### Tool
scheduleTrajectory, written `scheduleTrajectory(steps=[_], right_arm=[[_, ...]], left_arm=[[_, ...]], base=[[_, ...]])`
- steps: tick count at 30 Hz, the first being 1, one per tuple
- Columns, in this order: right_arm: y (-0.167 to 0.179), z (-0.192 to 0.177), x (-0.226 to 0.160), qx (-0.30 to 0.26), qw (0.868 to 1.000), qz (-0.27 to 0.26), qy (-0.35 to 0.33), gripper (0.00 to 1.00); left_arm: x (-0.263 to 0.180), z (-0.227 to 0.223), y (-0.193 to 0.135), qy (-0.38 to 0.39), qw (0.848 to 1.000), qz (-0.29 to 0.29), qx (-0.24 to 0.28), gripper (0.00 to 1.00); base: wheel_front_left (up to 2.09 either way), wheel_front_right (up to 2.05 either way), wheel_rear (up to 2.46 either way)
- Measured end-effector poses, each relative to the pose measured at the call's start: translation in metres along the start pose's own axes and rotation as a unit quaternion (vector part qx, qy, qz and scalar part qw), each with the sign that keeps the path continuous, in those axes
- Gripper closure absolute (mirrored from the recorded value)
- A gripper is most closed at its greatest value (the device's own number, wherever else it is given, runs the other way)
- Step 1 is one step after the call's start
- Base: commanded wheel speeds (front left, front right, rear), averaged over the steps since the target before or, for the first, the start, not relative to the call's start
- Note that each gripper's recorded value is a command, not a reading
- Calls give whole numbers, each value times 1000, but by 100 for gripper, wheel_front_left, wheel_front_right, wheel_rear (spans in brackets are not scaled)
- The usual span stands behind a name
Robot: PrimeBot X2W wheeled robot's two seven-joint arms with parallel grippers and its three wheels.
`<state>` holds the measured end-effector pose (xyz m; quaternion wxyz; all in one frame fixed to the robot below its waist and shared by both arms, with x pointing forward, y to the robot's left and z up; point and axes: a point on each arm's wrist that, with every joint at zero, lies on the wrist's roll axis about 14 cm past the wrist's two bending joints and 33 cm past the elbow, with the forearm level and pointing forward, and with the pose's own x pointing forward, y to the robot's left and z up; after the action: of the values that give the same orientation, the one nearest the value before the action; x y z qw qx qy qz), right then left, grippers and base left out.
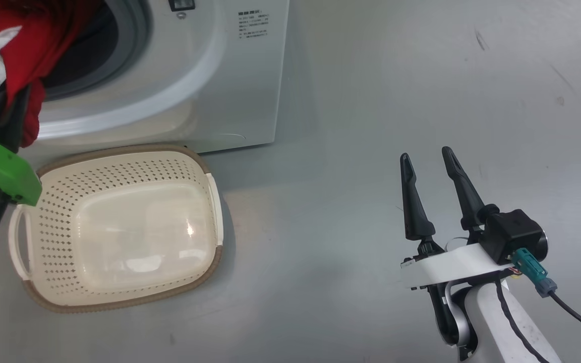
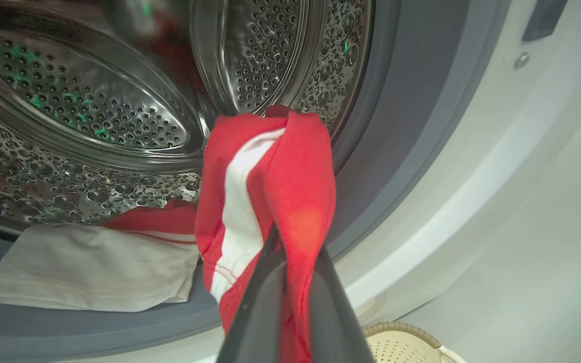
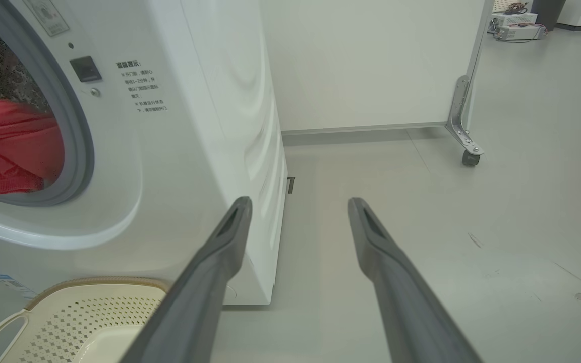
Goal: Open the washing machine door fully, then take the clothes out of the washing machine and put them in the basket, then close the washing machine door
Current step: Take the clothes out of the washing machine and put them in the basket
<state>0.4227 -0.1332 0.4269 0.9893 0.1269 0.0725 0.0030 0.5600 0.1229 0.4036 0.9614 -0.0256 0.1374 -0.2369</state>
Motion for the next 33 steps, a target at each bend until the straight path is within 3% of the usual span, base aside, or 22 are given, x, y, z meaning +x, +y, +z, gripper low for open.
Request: scheduleTrajectory(steps=[16, 26, 33], right_arm=[[19, 13, -11, 8, 999, 31, -15, 0], [28, 22, -20, 12, 998, 48, -28, 0], [32, 22, -24, 13, 998, 57, -27, 0]], left_arm=[[-66, 20, 8, -31, 999, 37, 4, 100], [-95, 31, -4, -54, 998, 41, -5, 100], [-106, 89, -1, -144, 987, 66, 3, 100]], base=[[0, 0, 0], [0, 0, 0], [0, 0, 0]])
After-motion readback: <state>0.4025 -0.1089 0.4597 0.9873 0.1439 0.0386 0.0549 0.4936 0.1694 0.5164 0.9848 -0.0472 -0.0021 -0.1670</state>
